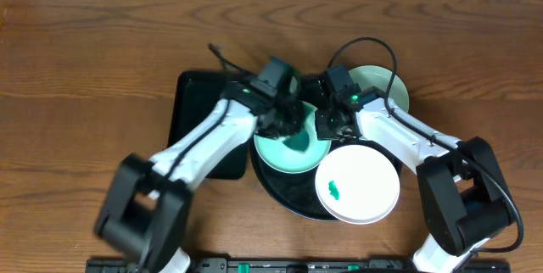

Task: Clean dirty plates on tray and stack at the side
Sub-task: 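Move the sponge back over the black sponge tray with the left gripper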

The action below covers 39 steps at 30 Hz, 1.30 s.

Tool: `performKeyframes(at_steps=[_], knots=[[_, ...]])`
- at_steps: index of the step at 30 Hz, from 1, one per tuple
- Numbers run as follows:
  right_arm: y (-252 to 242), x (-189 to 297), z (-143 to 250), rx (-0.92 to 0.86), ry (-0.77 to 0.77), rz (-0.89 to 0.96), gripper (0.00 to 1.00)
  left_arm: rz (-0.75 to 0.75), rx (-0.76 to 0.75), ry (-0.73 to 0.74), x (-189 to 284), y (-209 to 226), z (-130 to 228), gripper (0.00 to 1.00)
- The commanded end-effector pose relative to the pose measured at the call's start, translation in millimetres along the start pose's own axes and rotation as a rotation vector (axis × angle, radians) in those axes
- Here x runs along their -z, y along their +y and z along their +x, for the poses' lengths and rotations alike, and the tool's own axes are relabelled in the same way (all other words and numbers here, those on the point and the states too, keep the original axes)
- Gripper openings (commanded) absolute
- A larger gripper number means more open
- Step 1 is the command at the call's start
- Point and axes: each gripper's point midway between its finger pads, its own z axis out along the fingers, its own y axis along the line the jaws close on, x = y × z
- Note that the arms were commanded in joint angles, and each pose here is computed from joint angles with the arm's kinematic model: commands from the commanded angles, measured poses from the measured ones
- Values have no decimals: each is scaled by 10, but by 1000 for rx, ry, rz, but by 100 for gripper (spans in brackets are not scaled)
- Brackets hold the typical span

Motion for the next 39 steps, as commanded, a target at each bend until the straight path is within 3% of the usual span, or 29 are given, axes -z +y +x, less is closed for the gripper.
performKeyframes(at_steps=[1,6,16,27,39], knots=[[76,-12,33,7,7,-22,1,-90,-5,-153,398,171,-270,8],[82,-12,34,7,8,-25,1,-227,14,-208,730,580,-350,8],[81,-12,35,7,9,-25,1,-451,145,-148,1049,1442,-260,8],[81,-12,36,7,9,-25,1,-502,172,-56,923,1787,33,8],[80,-12,36,7,9,-25,1,-565,166,-89,733,2053,118,8]])
